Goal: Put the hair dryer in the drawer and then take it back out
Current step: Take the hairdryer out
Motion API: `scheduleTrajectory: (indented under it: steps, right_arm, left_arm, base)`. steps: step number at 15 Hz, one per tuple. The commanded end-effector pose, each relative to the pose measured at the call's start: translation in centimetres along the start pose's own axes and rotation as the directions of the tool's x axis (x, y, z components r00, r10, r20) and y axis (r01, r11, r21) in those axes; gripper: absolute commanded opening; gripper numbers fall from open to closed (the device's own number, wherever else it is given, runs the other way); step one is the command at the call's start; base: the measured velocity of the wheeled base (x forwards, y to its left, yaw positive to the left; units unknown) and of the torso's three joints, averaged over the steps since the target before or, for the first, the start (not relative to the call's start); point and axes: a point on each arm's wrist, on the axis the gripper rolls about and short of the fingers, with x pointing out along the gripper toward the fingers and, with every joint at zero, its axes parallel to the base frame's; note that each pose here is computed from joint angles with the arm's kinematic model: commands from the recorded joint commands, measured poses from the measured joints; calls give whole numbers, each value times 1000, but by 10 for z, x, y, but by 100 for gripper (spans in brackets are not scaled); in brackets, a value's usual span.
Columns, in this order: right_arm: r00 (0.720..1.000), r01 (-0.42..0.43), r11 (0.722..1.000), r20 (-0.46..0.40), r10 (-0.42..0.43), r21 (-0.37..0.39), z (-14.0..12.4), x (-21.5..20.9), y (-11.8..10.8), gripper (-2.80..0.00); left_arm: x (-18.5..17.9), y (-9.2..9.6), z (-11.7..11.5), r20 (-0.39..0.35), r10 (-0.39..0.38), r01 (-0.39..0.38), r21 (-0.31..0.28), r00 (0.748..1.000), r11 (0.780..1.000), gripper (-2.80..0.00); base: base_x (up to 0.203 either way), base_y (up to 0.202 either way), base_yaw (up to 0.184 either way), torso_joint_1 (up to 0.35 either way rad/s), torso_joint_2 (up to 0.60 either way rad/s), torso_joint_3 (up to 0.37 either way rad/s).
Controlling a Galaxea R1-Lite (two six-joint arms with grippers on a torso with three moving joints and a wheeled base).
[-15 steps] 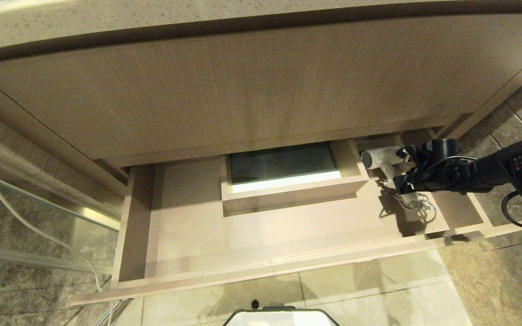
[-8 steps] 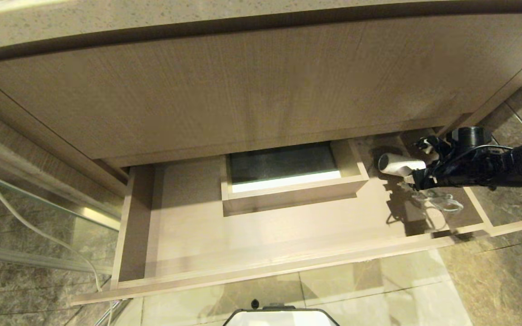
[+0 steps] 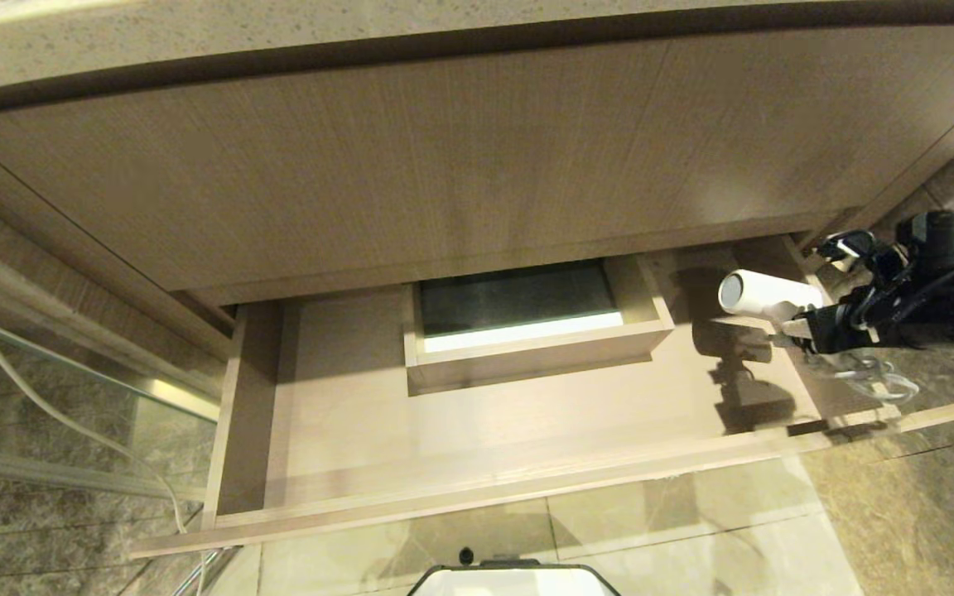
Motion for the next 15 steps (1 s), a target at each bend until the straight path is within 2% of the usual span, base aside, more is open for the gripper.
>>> scheduleTrajectory:
  steps: [1, 4, 7, 15]
  right_arm:
    - [998, 23, 1000, 65, -22, -18, 5, -47, 6, -280]
    - [995, 45, 996, 87, -39, -73, -1, -77, 12, -280]
    - [988, 90, 992, 131, -78, -87, -1, -106, 15, -280]
    - [988, 110, 985, 121, -94, -136, -12, -177, 26, -280]
  left_arm:
    - [0, 0, 0, -1, 0, 0, 0, 1000, 1000, -280]
    - [0, 0, 0, -1, 0, 0, 0, 1000, 1000, -280]
    - [0, 0, 0, -1, 0, 0, 0, 1000, 1000, -280]
    - [0, 0, 0, 1, 0, 0, 0, 1000, 1000, -280]
  base:
    - [0, 0, 0, 0, 0, 0]
    - [0, 0, 0, 0, 0, 0]
    - [0, 0, 0, 0, 0, 0]
    - [0, 0, 0, 0, 0, 0]
